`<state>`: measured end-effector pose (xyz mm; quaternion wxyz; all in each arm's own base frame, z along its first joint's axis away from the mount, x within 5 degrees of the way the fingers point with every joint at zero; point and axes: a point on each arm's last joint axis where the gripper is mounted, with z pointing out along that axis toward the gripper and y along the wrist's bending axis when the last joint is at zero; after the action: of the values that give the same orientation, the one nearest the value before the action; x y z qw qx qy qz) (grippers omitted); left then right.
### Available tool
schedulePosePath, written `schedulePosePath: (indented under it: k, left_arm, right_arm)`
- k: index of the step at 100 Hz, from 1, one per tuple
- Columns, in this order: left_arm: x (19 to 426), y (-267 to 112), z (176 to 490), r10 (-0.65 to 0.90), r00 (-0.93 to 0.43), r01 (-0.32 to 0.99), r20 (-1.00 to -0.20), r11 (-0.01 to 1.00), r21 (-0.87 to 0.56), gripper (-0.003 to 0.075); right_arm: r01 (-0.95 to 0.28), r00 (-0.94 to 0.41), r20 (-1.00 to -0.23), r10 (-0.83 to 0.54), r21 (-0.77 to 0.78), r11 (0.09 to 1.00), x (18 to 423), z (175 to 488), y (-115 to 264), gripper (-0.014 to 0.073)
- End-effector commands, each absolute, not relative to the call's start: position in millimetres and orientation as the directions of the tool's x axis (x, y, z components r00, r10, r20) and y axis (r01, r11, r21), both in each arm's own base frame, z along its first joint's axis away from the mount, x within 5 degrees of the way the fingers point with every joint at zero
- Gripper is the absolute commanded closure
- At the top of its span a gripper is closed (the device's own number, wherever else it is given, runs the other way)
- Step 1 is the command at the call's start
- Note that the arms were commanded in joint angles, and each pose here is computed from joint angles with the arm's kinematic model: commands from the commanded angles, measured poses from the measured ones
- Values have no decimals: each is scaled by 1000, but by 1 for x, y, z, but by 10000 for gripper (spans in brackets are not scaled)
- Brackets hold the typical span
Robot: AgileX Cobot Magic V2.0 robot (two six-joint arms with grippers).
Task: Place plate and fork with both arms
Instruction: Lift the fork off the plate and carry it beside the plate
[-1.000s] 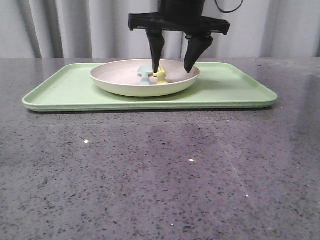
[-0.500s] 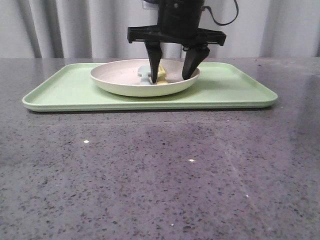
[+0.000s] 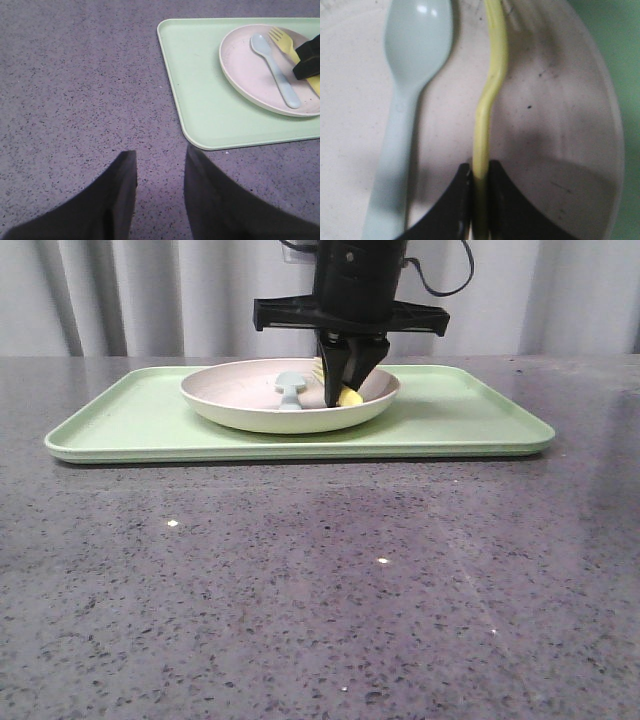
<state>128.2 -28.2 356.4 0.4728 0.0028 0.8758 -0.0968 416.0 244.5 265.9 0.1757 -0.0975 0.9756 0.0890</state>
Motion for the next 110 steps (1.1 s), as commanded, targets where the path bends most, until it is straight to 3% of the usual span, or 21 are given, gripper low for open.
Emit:
schedulePosePath:
  k: [1, 25, 49, 80, 110]
  left_arm:
    - [130, -30, 371, -116, -470, 118, -875, 974, -192, 479]
    - [130, -30, 371, -116, -470, 118, -875, 974, -192, 479]
    - [130, -30, 371, -116, -470, 118, -875, 974, -192, 479]
    - [130, -30, 371, -116, -470, 118, -875, 974, -192, 479]
    - [130, -30, 371, -116, -470, 118, -875, 974, -192, 479]
  right_arm:
    - [-238, -875, -464, -138, 164, 957, 411, 305, 240, 694]
    - [-243, -854, -504, -128, 169, 955, 405, 328, 235, 697]
    - [-179, -861, -504, -75, 162, 970, 402, 357, 199, 697]
    - [-71, -902, -430, -29, 81, 994, 409, 355, 156, 697]
    - [-60, -910, -413, -34, 51, 997, 416, 343, 154, 697]
